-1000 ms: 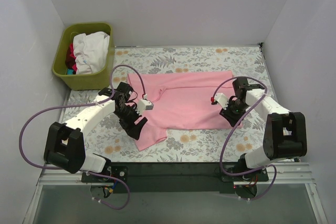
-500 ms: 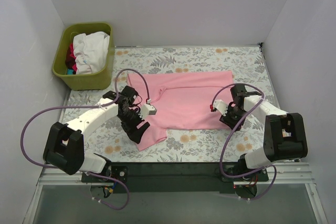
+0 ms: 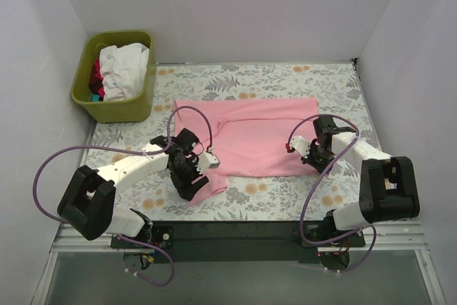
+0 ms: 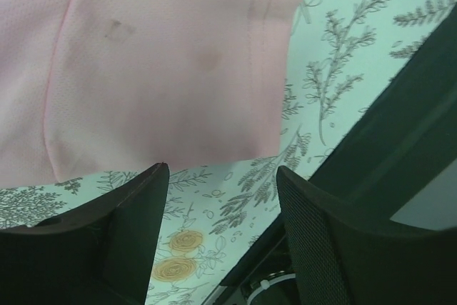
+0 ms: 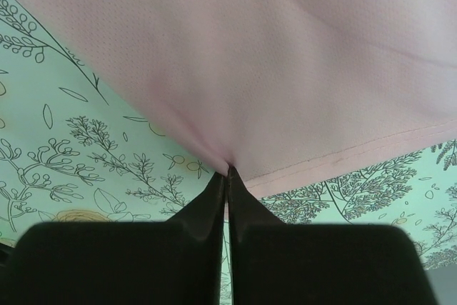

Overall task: Fold and stack the t-shirts
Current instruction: Fold the tshirt

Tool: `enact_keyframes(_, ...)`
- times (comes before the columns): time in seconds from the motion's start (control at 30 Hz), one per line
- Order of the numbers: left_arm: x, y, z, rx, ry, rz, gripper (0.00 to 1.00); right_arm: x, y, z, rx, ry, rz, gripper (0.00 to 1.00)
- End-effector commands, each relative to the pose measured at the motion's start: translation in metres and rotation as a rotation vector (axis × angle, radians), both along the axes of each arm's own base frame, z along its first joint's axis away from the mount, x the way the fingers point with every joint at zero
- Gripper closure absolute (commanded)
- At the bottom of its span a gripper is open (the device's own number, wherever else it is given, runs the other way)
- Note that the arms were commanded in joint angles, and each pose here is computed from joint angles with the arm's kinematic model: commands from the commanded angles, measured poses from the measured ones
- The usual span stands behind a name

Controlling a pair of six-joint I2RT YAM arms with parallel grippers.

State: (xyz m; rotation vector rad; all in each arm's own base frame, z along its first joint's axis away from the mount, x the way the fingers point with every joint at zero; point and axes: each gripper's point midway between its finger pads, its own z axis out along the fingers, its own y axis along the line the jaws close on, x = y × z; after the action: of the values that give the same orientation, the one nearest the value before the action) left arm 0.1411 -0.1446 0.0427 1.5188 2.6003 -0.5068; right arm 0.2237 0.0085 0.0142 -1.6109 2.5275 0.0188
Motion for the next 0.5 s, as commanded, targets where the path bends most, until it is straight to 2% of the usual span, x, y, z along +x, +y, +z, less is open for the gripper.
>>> enact_keyframes(0.0,0.022,0.001,-0.010,0.035,-0.126,0.008,0.40,0.005,0.001,-0.003,0.004,-0.002,-0.008,0.98)
enact_keyframes(0.2,0.030,0.008,-0.029,0.102,-0.202,-0.049,0.49,0.006,0.001,-0.003,0.000,-0.001,-0.011,0.99)
enact_keyframes(0.3,0.026,0.015,-0.041,0.136,-0.217,-0.081,0.66,0.007,0.001,-0.001,0.002,-0.006,-0.013,0.99)
enact_keyframes(0.37,0.023,0.017,-0.043,0.144,-0.212,-0.088,0.87,0.008,0.002,0.000,0.005,-0.010,-0.013,0.99)
enact_keyframes(0.43,0.020,0.015,-0.037,0.130,-0.201,-0.075,0.98,0.007,0.001,0.002,0.002,-0.014,-0.012,0.99)
enact_keyframes(0.47,0.019,0.013,-0.033,0.120,-0.197,-0.066,1.00,0.009,0.002,0.004,0.003,-0.021,-0.014,0.99)
